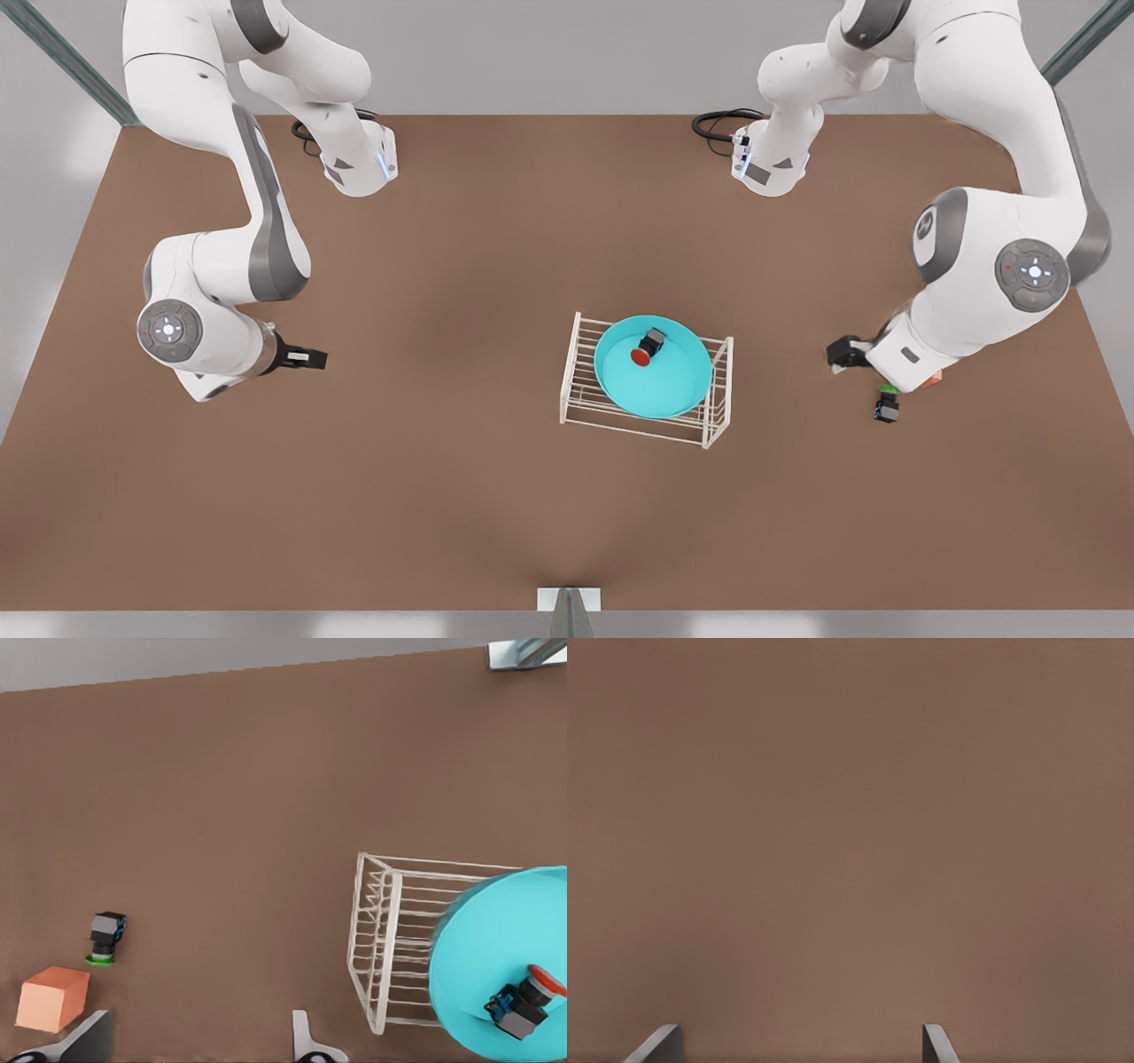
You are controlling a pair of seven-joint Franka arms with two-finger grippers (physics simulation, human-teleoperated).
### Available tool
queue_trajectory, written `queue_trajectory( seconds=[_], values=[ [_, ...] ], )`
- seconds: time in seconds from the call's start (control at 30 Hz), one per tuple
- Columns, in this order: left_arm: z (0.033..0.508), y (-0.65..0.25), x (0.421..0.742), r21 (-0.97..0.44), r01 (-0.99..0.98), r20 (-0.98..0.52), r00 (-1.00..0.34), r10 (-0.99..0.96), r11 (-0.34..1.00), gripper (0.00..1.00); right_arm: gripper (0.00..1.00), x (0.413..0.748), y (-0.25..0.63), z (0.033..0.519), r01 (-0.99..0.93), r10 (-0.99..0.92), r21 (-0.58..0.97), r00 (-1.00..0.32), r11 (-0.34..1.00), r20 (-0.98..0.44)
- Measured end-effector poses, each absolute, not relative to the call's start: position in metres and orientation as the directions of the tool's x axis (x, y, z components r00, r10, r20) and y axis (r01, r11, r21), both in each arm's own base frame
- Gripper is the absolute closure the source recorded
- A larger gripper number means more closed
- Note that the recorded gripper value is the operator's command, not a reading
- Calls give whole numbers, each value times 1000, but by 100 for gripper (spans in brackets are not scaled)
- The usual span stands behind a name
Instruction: Place the plate on the shelf with right arm and place the red button switch in the plate with left arm
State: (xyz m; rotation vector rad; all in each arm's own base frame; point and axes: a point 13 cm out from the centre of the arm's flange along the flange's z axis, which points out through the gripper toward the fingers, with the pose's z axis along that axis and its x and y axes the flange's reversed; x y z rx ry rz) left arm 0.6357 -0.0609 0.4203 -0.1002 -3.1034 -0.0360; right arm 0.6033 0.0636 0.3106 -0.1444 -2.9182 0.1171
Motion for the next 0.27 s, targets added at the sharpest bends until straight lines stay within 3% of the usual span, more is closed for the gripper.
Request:
queue_trajectory(
  seconds=[0.07, 0.27],
  values=[
    [426, -59, 589, 36, 59, 81, -995, 56, 998, 0, 0, 603, 63, 310, 84, 101, -89, -972, 993, 213],
    [436, -88, 590, -6, 101, 97, -990, 101, 995, 0, 0, 604, 63, 309, 72, 89, -85, -973, 994, 212]
  ],
)
